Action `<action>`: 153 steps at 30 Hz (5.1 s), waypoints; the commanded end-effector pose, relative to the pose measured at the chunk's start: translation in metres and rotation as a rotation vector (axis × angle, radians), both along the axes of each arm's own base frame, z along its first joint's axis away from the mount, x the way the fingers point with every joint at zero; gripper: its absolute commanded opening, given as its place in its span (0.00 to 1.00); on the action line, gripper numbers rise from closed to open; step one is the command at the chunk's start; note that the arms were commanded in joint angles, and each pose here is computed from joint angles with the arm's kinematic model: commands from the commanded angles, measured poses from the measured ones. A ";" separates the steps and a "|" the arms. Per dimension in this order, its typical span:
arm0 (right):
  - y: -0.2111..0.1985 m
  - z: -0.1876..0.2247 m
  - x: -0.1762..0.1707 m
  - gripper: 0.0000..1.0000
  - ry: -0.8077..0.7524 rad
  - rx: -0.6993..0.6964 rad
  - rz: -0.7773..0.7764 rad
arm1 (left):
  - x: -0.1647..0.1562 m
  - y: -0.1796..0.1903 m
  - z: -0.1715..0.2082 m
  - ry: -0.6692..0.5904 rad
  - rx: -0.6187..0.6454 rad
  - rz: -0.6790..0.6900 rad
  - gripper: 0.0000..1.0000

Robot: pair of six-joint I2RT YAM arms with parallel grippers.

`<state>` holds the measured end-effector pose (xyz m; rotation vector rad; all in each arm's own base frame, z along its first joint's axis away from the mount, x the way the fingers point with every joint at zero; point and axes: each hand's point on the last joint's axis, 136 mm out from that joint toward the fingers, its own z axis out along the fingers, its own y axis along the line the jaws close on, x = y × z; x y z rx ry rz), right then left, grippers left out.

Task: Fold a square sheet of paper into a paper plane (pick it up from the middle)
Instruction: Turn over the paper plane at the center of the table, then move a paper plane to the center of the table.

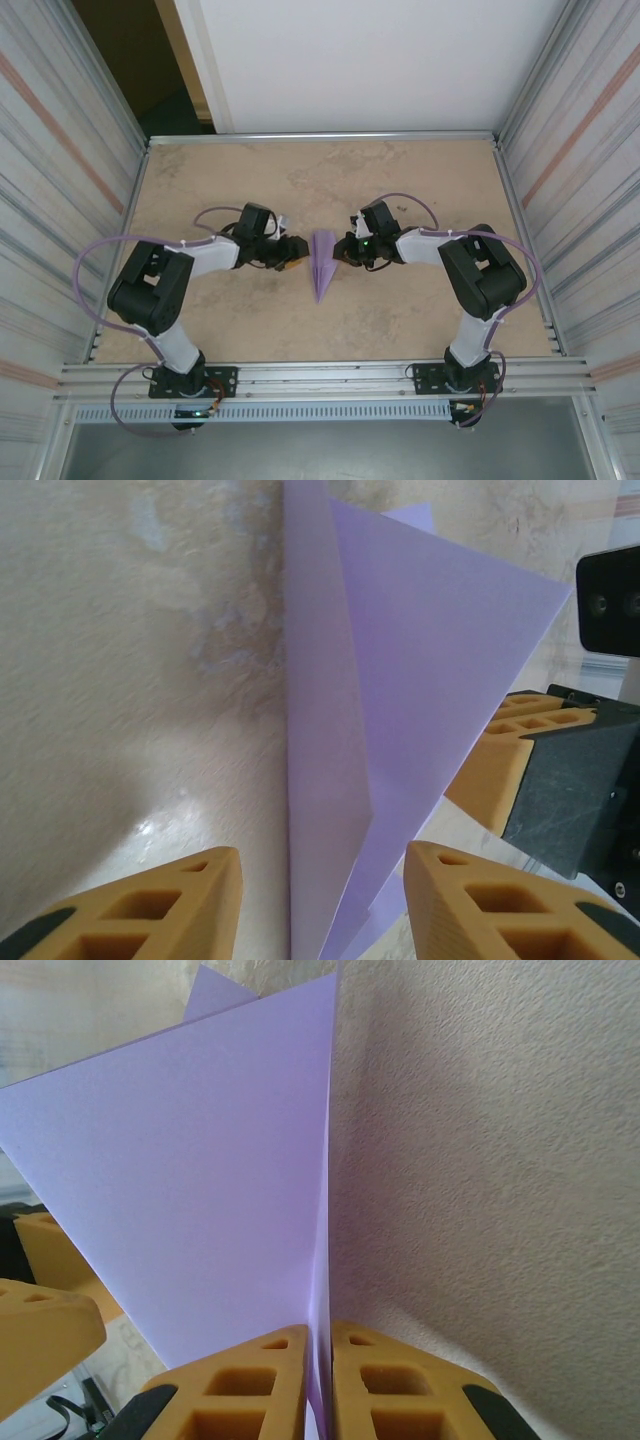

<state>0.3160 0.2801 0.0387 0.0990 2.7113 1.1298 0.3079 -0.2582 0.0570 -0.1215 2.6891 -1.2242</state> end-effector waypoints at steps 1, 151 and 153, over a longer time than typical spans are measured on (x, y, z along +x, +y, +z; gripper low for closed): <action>-0.002 -0.006 -0.002 0.12 0.000 -0.007 0.019 | -0.003 -0.007 -0.001 0.015 0.008 -0.042 0.45; 0.035 -0.001 -0.033 0.33 -0.123 -0.487 0.206 | 0.014 -0.007 0.001 -0.052 0.024 0.103 0.00; 0.034 -0.004 -0.032 0.32 -0.112 -0.496 0.196 | 0.014 -0.006 0.001 -0.051 0.024 0.103 0.00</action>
